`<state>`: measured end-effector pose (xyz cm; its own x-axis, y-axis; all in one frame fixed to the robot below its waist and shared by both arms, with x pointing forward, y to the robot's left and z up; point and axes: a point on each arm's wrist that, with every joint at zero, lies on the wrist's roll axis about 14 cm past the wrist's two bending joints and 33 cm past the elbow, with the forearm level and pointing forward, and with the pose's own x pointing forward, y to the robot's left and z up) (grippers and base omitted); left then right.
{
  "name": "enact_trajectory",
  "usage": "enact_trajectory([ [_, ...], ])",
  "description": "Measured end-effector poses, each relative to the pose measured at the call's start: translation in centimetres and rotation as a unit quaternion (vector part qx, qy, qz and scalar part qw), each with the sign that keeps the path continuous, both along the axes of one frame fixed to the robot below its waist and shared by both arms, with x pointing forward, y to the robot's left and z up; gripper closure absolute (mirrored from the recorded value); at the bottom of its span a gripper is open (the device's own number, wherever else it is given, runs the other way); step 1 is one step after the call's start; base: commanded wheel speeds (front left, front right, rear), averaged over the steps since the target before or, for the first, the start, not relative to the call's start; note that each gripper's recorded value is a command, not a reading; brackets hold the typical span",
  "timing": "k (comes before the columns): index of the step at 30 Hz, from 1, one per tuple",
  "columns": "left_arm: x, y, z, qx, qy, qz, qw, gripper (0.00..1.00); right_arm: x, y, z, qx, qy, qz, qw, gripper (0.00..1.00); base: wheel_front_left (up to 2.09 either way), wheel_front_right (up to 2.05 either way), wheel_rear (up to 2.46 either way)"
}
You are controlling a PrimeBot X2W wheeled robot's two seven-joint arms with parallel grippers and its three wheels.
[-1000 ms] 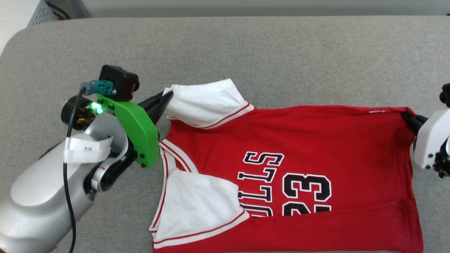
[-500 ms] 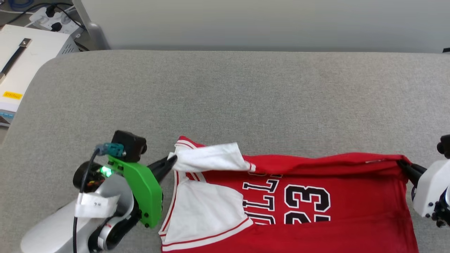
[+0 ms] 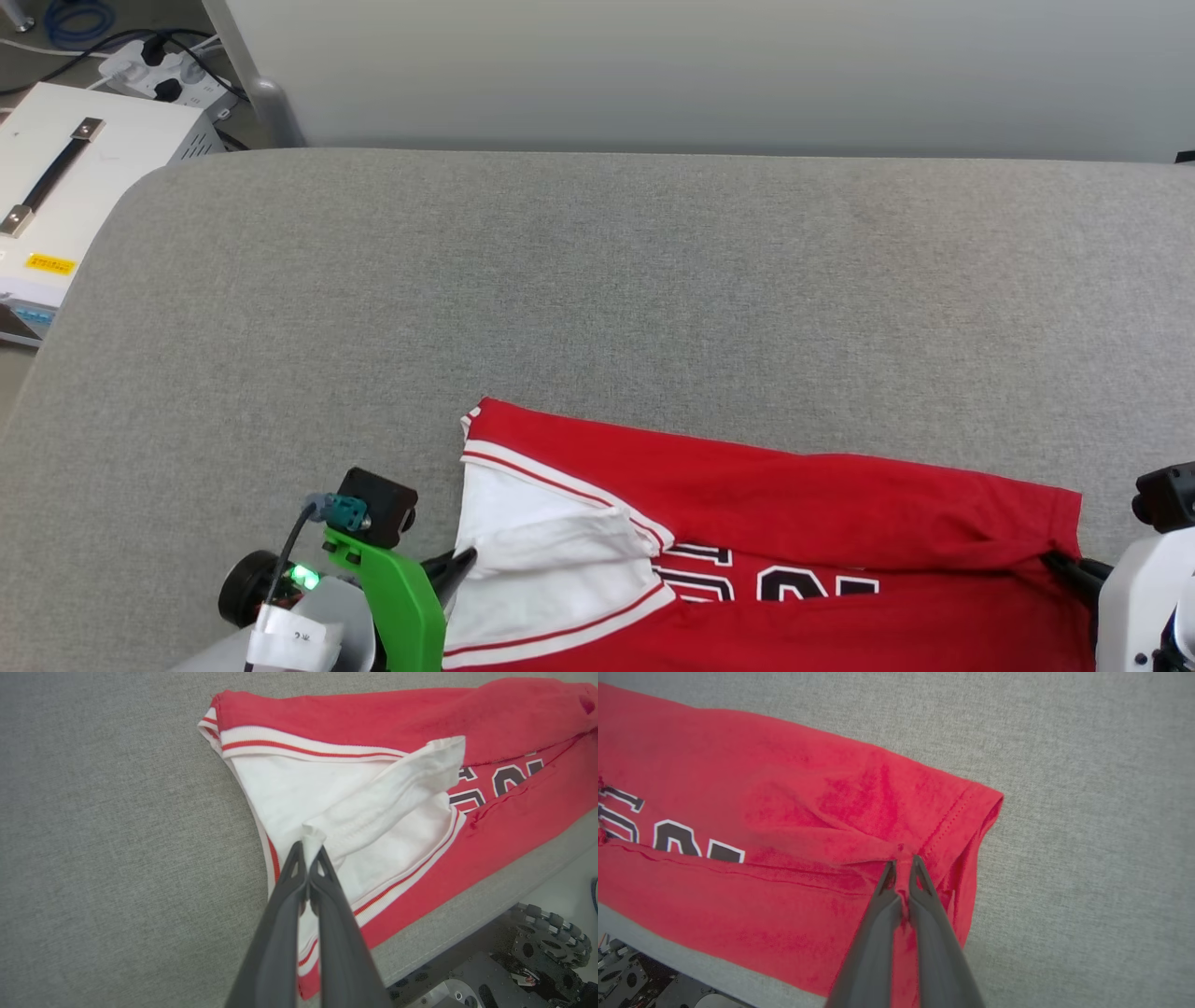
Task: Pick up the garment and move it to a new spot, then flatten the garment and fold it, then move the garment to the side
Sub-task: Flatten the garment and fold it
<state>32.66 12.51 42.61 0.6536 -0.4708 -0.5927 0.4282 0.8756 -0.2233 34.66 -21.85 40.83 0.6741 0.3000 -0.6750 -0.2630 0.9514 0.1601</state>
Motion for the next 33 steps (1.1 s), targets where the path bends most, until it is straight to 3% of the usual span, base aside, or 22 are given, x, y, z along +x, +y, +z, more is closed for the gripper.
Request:
enact_trajectory([
  [12,-1.9,-1.0,-2.9,0.013,0.034,-0.024,0.999,1.0,-1.7,-0.7,-1.6,-0.039,0.024,0.024,0.999,1.0,0.0,0.0,0.0],
  [13,-2.0,-1.1,-3.1,0.015,0.035,-0.027,0.999,0.84,-1.8,-0.7,-1.8,-0.041,0.026,0.025,0.998,1.0,0.0,0.0,0.0],
  [14,-2.2,-1.0,-3.5,0.027,0.032,-0.032,0.999,0.0,-2.1,-0.8,-2.0,-0.046,0.027,0.026,0.998,0.0,0.0,0.0,0.0],
  [20,-1.6,-0.9,-3.0,0.026,0.005,-0.022,0.999,0.0,-2.3,-0.9,-1.9,-0.043,0.025,0.018,0.999,0.0,0.0,0.0,0.0],
  [25,0.8,-0.1,-0.3,0.006,-0.065,0.02,0.998,0.0,-1.5,-1.1,-0.1,-0.033,0.001,0.007,0.999,0.0,0.0,0.0,0.0],
  [33,4.6,1.5,5.7,-0.031,-0.218,0.099,0.97,0.0,-0.3,-1.4,1.9,0.003,-0.014,-0.039,0.999,0.0,0.0,0.0,0.0],
])
